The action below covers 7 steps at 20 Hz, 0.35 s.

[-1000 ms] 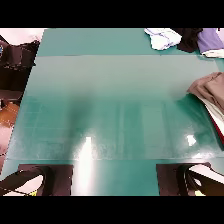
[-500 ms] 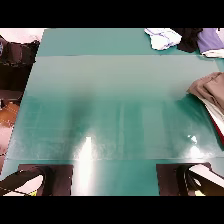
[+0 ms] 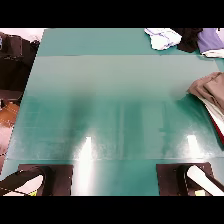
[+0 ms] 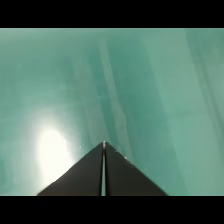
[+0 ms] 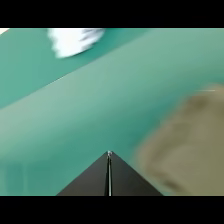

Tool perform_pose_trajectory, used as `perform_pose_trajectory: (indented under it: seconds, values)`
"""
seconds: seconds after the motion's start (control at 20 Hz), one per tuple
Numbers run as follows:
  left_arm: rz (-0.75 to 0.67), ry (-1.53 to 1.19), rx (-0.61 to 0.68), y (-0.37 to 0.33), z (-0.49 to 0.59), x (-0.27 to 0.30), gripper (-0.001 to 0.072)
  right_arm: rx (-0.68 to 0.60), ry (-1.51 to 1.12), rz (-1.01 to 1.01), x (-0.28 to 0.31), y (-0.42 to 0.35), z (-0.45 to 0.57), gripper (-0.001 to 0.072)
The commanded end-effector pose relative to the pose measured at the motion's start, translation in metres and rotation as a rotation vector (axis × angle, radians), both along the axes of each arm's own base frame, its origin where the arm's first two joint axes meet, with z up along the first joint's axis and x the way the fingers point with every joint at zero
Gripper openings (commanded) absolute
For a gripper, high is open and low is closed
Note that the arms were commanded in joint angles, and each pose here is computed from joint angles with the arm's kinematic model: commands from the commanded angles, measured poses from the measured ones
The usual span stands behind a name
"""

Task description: Fold the shirts.

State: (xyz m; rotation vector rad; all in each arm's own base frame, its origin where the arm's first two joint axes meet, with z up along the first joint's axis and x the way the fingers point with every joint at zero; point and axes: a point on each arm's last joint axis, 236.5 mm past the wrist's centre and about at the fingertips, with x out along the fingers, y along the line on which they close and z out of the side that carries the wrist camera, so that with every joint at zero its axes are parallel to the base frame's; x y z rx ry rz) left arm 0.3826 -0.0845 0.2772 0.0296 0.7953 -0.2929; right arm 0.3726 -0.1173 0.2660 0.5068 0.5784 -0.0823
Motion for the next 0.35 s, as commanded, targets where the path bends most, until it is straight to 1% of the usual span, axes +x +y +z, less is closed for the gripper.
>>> perform_pose_trajectory:
  seconds: [0.0, 0.15, 0.3]
  values:
    - [0.004, -0.025, -0.005, 0.000, 0.004, 0.005, 0.0034, -0.001, -0.023, 0.253, 0.011, 0.099, 0.010, 0.0019]
    - [0.004, -0.025, -0.005, 0.000, 0.004, 0.005, 0.0034, -0.017, -0.028, 0.380, 0.012, 0.149, 0.010, 0.0019]
    - [0.004, -0.025, -0.005, 0.000, 0.004, 0.005, 0.0035, -0.017, -0.046, 0.434, 0.013, 0.173, 0.013, 0.0018]
